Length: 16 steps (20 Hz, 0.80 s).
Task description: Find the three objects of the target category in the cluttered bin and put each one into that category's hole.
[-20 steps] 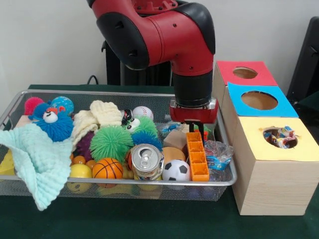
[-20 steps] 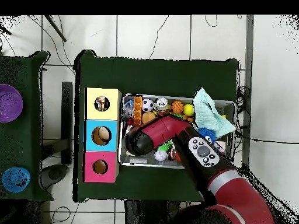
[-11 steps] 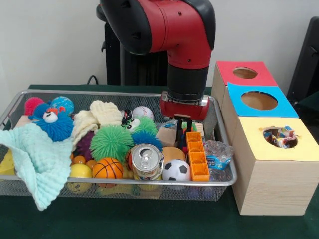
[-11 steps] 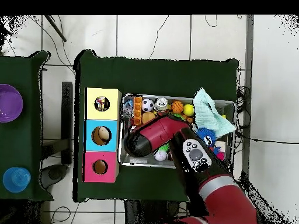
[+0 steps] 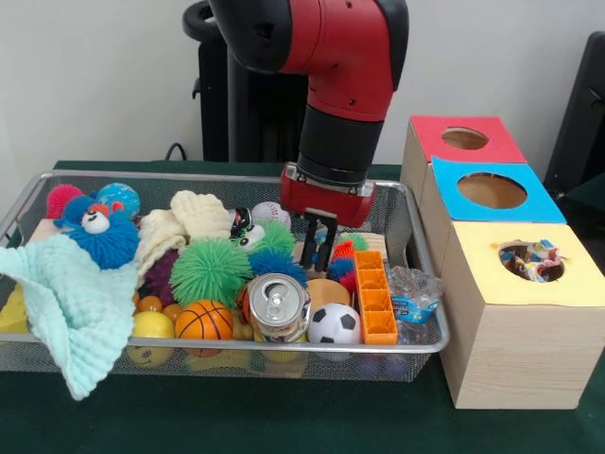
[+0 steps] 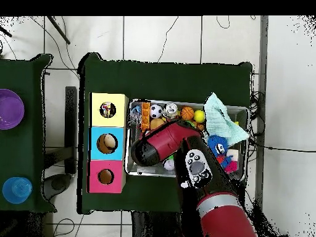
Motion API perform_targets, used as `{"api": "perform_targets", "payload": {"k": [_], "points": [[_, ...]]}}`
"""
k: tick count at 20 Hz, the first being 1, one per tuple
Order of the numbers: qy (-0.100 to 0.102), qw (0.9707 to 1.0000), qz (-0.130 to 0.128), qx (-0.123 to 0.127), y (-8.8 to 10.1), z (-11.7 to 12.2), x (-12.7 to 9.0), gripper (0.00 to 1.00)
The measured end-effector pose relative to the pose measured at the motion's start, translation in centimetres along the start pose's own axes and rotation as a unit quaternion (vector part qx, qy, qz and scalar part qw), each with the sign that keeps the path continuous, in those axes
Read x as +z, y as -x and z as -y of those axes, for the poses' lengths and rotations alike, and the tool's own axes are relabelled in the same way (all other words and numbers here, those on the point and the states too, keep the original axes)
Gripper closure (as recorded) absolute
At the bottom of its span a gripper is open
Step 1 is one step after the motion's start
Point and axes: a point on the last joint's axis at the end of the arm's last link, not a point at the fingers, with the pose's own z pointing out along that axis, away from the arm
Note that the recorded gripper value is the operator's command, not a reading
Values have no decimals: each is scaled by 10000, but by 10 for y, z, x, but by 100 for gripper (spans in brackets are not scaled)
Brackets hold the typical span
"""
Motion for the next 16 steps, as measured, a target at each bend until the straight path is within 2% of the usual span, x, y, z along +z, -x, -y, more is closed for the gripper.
{"api": "perform_targets", "payload": {"k": [8, 16], "points": [[-157, 9996, 236, 43, 11, 19, 0, 100], [-488, 9974, 522, -79, 17, 30, -6, 100]]}}
